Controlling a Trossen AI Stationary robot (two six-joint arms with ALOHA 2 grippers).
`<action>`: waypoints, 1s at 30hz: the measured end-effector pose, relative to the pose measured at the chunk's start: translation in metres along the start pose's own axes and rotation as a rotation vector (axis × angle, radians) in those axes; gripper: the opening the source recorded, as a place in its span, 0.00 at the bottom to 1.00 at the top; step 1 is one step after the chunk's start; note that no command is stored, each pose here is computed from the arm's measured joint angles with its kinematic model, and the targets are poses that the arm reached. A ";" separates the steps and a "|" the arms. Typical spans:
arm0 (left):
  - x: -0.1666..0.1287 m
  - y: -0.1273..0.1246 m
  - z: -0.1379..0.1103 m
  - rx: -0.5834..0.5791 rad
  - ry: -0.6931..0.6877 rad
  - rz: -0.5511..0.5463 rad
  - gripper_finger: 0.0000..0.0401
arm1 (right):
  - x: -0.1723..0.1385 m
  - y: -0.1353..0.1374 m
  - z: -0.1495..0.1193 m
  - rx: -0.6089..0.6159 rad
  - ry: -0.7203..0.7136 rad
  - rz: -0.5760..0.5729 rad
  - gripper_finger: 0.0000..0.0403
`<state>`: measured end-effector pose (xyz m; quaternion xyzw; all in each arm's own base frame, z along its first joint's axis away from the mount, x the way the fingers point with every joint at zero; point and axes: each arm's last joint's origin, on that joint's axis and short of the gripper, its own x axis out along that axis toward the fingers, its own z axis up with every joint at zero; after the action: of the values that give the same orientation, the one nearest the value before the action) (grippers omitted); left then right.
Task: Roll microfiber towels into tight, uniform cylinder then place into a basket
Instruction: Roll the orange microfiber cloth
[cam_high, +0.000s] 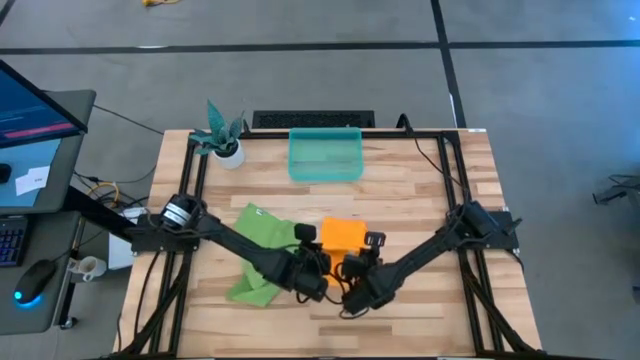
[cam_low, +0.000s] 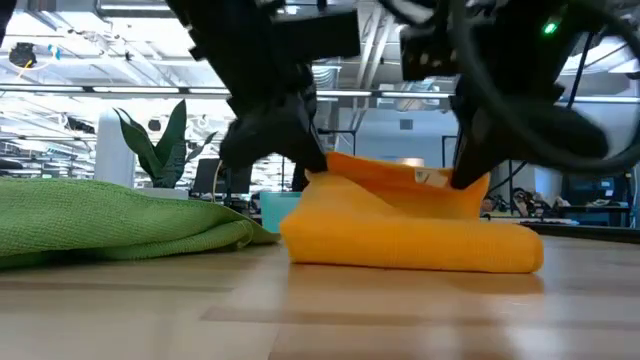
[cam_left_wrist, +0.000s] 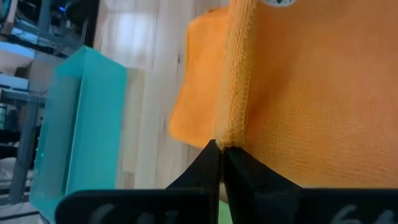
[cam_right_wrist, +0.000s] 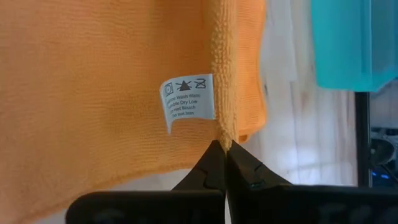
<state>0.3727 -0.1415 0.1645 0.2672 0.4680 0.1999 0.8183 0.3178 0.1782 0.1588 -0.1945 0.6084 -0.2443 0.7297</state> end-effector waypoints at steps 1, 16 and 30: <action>0.002 0.002 0.000 -0.005 0.005 0.003 0.00 | 0.003 -0.002 0.001 0.005 0.006 -0.006 0.03; 0.014 0.011 0.003 -0.023 0.025 -0.066 0.00 | 0.018 -0.016 0.007 0.029 0.058 -0.026 0.02; 0.015 0.011 0.002 -0.054 0.032 -0.068 0.14 | 0.021 -0.018 0.009 0.041 0.062 -0.026 0.01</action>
<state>0.3805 -0.1248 0.1623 0.2258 0.4841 0.1887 0.8241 0.3275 0.1507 0.1541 -0.1799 0.6228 -0.2721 0.7112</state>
